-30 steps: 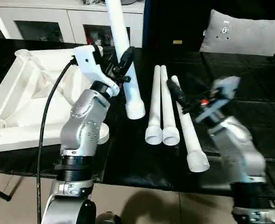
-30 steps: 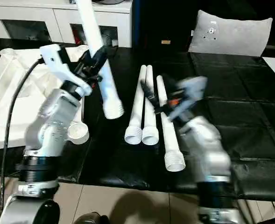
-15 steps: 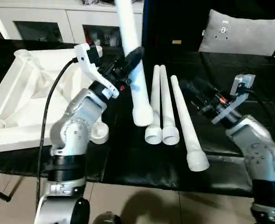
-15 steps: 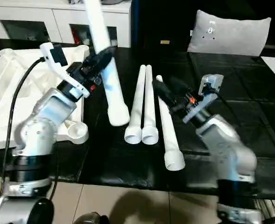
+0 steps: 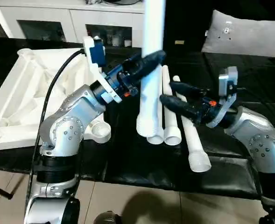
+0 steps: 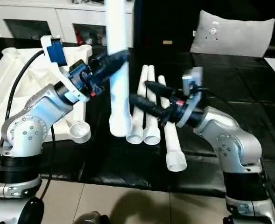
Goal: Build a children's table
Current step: Move to table
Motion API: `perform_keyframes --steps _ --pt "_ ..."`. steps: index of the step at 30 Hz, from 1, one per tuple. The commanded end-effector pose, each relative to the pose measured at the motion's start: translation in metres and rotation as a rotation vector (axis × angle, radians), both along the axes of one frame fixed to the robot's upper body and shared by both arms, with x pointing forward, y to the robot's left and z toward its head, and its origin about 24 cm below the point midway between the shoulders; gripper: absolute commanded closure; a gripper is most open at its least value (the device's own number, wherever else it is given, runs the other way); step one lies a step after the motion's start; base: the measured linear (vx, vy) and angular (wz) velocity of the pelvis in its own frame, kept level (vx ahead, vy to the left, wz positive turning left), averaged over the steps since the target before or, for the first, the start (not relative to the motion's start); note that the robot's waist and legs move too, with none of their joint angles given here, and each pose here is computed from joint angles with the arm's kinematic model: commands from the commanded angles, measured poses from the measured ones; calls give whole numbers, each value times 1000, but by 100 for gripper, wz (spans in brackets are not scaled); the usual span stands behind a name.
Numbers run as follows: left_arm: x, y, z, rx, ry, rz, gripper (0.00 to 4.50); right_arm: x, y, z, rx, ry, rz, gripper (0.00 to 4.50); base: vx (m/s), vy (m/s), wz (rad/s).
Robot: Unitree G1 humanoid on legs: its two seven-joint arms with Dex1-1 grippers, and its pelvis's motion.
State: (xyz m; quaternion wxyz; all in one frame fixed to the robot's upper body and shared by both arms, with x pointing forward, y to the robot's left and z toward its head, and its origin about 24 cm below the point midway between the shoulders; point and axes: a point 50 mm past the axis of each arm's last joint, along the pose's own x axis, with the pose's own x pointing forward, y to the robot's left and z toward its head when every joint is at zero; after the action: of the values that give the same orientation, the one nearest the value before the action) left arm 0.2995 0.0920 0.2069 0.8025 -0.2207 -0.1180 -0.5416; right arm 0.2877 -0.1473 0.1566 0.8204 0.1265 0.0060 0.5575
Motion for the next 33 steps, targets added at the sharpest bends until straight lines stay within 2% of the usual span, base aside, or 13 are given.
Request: perform_keyframes --steps 1,9,20,21,25,33 --pt "-6 -4 5 9 -40 -47 268 -2 4 4 -21 -15 45 0 0 0 0" --pt "-10 -10 5 59 -119 -46 268 -2 17 0 -56 -12 132 0 0 0 0" --pt "-16 -19 1 76 -141 -105 268 -3 25 -7 -108 -12 191 0 0 0 0" --pt "-17 -20 1 79 -142 -111 268 -2 25 -7 -111 -13 187 30 0 0 0" --pt "-18 -23 -1 84 -146 -120 268 -1 26 -7 -109 -14 190 41 0 0 0" --pt "-19 -24 -2 86 -151 -117 268 1 27 -8 -104 -6 189 119 0 0 0"
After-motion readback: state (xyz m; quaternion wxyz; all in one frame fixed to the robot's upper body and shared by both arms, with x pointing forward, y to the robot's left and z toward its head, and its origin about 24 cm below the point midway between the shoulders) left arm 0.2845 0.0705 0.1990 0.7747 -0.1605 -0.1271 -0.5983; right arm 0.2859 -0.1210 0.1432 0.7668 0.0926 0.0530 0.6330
